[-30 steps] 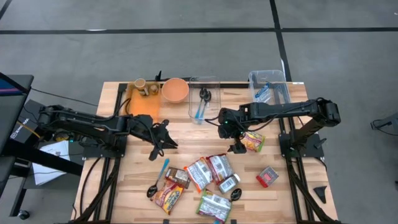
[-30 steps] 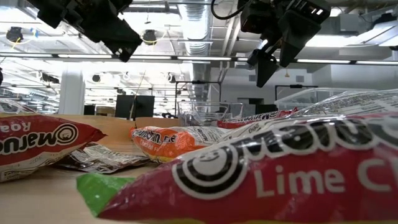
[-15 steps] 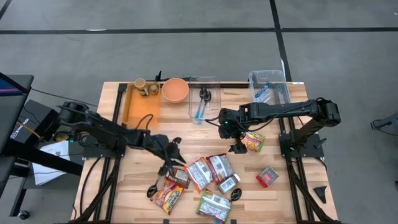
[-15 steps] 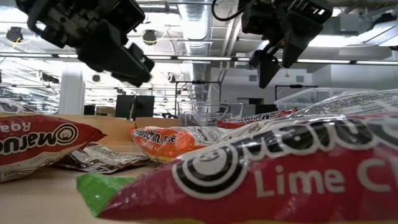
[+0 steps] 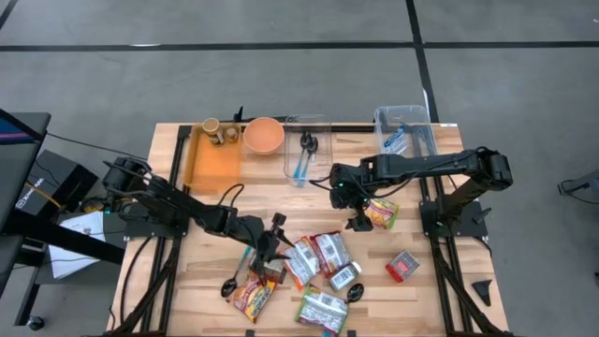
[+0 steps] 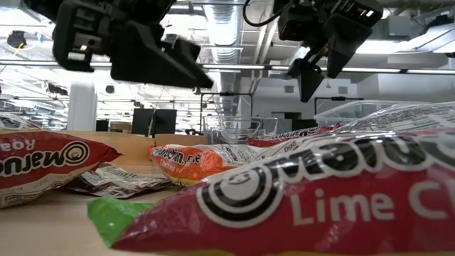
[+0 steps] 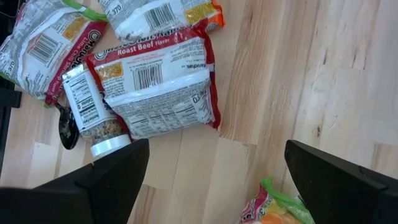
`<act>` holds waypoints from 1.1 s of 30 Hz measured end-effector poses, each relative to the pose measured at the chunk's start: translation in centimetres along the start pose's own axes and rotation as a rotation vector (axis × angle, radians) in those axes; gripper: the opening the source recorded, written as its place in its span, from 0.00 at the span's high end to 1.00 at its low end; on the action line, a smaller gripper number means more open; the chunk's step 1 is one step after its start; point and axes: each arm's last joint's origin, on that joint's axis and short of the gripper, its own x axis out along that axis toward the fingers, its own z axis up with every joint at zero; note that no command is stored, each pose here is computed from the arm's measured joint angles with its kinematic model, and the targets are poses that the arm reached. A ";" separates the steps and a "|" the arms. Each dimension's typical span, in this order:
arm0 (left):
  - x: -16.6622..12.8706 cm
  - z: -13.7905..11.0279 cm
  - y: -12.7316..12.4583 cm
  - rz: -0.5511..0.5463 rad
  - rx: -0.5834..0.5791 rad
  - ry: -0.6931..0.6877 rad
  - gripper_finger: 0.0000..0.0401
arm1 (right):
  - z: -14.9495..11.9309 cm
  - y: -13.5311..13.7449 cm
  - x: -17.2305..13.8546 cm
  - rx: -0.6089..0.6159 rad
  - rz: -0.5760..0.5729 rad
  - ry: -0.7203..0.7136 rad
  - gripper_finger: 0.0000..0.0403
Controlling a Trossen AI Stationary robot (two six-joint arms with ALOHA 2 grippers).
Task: Pick & Place Food Item
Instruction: Put the red noodle pack into the transparent container
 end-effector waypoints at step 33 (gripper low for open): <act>0.1 0.0 0.2 0.016 0.046 0.137 0.58 | -1.4 6.0 1.3 -0.142 0.071 -0.265 0.08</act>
